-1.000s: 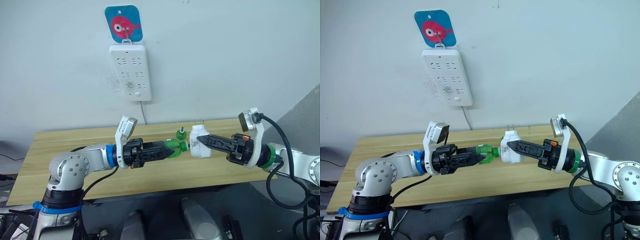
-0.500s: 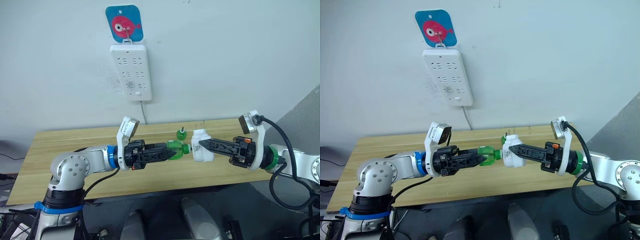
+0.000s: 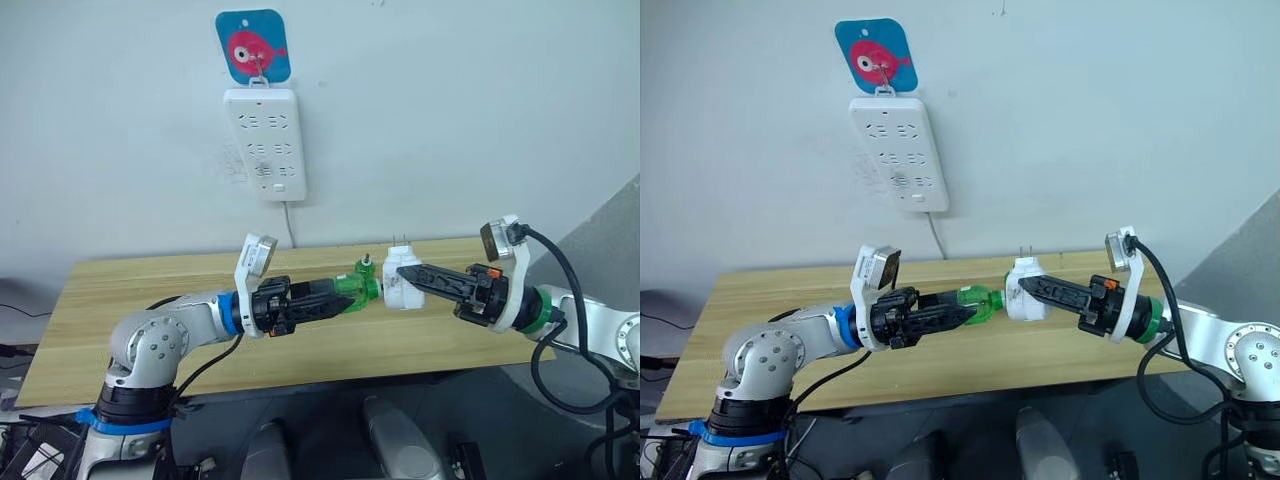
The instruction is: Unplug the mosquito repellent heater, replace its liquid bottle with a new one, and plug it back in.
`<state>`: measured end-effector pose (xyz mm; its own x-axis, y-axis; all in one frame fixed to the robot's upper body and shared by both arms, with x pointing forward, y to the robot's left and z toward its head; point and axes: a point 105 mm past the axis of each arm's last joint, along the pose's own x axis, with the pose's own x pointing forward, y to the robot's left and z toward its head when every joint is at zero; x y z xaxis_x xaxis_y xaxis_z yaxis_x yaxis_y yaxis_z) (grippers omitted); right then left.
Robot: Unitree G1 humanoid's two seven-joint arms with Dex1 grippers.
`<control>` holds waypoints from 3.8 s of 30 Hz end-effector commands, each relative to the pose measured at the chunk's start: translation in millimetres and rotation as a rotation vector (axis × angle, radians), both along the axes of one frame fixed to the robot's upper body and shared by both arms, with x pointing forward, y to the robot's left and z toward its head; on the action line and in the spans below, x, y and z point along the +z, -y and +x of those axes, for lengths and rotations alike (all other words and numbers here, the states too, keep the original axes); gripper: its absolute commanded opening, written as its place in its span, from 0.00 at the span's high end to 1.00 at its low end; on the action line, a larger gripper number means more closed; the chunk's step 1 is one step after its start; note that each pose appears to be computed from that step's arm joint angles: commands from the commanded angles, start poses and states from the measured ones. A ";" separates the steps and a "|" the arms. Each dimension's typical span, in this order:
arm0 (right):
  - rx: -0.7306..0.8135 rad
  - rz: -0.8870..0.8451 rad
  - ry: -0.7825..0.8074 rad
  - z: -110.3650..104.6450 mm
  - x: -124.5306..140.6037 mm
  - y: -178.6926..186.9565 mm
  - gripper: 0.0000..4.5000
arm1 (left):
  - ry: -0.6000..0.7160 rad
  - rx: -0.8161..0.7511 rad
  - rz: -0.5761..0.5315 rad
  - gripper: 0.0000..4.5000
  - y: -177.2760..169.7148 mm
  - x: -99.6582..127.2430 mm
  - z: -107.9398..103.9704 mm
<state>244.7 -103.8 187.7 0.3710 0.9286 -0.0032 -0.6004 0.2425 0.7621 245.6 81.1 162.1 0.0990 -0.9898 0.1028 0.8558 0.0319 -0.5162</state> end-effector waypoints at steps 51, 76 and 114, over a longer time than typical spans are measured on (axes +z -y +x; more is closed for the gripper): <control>0.180 -0.007 0.016 -22.2 8.0 -5.3 0.35 | -0.012 -0.141 -0.047 0.49 14.7 22.5 -10.9; 0.131 -0.069 -0.042 -17.3 -1.0 14.3 0.35 | 0.072 -0.079 0.009 0.49 -6.1 20.7 -6.6; 0.049 0.008 -0.015 0.5 9.1 15.6 0.35 | 0.012 -0.060 -0.014 0.49 2.0 8.4 -7.4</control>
<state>252.2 -123.8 186.1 0.3645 0.9303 -0.0418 -0.5622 0.2556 0.7865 241.9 85.9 163.9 0.0712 -0.9927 0.0971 0.8494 0.0093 -0.5276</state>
